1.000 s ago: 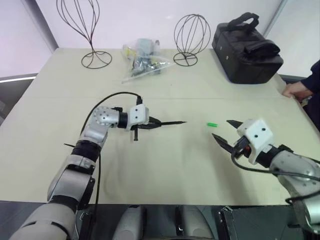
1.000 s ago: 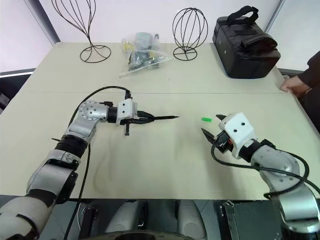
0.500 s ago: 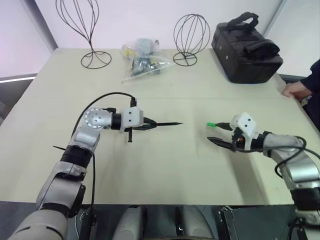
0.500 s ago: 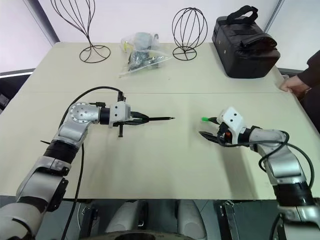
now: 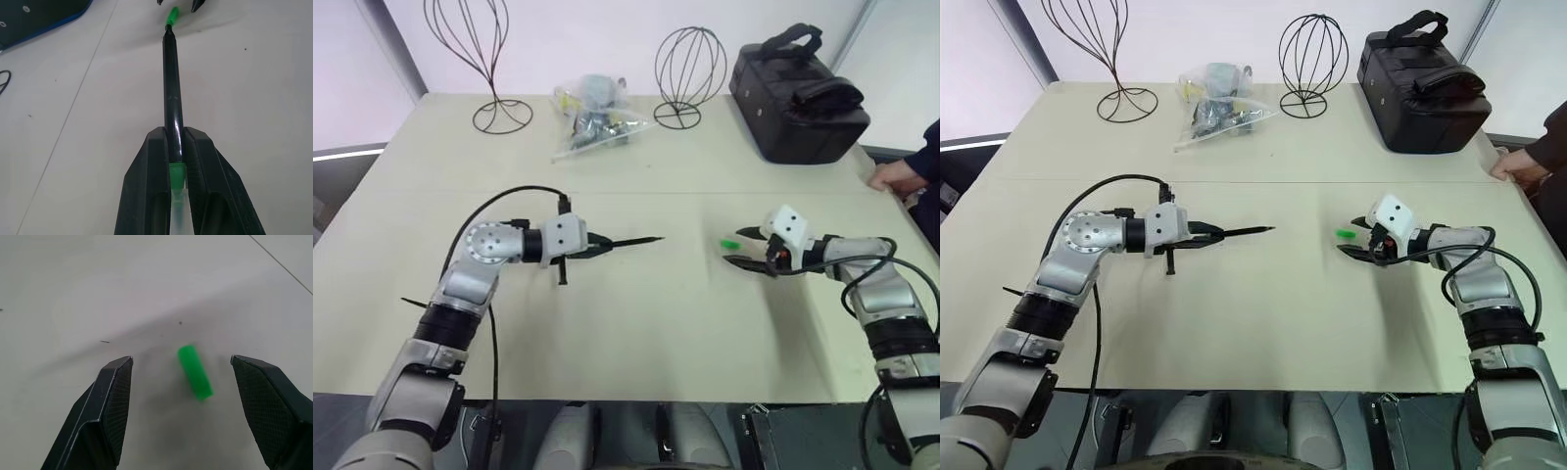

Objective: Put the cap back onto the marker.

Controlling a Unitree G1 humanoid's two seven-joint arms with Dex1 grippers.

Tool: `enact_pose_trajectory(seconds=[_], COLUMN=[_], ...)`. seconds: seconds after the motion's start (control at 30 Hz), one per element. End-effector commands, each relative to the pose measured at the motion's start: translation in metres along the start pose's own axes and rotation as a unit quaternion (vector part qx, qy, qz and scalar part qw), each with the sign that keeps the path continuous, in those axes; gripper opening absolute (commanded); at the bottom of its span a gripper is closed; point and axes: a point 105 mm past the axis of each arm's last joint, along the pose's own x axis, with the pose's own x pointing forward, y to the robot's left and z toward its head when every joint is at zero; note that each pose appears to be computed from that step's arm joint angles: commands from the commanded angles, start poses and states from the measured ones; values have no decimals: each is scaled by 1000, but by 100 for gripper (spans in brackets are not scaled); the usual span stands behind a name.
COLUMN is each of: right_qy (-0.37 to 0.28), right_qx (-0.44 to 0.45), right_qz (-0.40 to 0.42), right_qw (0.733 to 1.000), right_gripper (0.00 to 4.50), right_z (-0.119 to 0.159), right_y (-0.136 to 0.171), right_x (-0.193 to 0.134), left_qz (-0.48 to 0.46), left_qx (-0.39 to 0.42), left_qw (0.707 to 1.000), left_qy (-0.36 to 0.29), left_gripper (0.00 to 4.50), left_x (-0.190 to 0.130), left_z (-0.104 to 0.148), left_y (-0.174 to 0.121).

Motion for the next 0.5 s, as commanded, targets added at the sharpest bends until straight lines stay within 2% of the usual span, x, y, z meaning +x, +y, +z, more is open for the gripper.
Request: enact_pose_trajectory(seconds=[0.03, 0.5], right_qy=[-11, -1], right_qx=[-18, -7], right_qz=[-4, -4], right_qw=[1000, 1000], right_gripper=[328, 328], right_z=[7, -6], right_y=[-8, -10], right_x=[0, 10], left_qz=[20, 31], left_qx=[15, 18], left_qw=[1000, 999], left_qy=[-12, -8], left_gripper=[5, 5], left_x=[-5, -8], left_z=[12, 16], left_y=[7, 11])
